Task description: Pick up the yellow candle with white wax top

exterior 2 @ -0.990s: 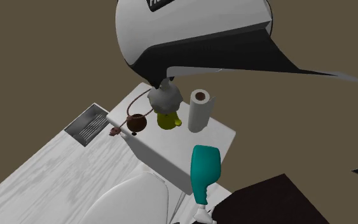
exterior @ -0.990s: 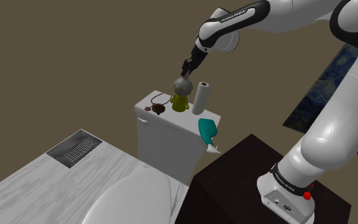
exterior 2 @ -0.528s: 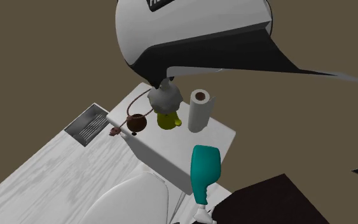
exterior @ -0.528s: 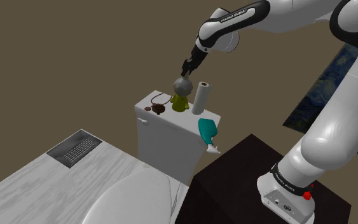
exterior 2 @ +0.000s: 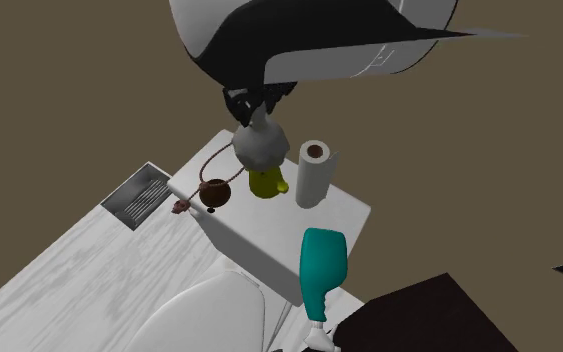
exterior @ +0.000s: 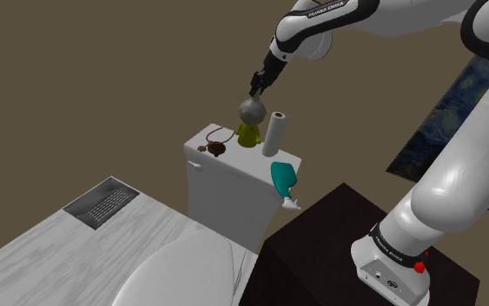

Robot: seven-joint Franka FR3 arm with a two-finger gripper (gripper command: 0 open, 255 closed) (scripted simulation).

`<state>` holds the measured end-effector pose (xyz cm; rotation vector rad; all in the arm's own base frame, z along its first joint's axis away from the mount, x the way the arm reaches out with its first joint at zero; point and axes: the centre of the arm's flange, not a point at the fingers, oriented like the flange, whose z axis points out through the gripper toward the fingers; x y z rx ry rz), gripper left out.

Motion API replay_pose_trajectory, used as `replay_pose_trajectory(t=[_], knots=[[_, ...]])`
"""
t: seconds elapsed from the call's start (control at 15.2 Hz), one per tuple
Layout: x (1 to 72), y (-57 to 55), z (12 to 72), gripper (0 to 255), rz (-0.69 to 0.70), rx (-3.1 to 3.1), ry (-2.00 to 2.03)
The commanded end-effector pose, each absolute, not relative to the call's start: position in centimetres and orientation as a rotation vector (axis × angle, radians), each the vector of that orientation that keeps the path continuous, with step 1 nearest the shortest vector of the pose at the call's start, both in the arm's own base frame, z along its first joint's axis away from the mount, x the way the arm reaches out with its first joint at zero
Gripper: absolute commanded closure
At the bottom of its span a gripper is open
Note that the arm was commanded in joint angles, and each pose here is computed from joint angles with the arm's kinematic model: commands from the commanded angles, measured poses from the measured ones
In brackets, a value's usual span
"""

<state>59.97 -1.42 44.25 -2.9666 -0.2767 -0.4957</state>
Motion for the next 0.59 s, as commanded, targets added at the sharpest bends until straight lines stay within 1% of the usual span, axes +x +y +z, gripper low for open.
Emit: replay_pose_trajectory(t=[0.0, 0.4, 0.53], knots=[[60.0, -1.4, 45.4, 255, -0.499, -2.966, -0.277], [60.0, -1.4, 48.5, 255, -0.499, -2.966, -0.277], [60.0, -1.4, 48.6, 255, -0.499, -2.966, -0.277]])
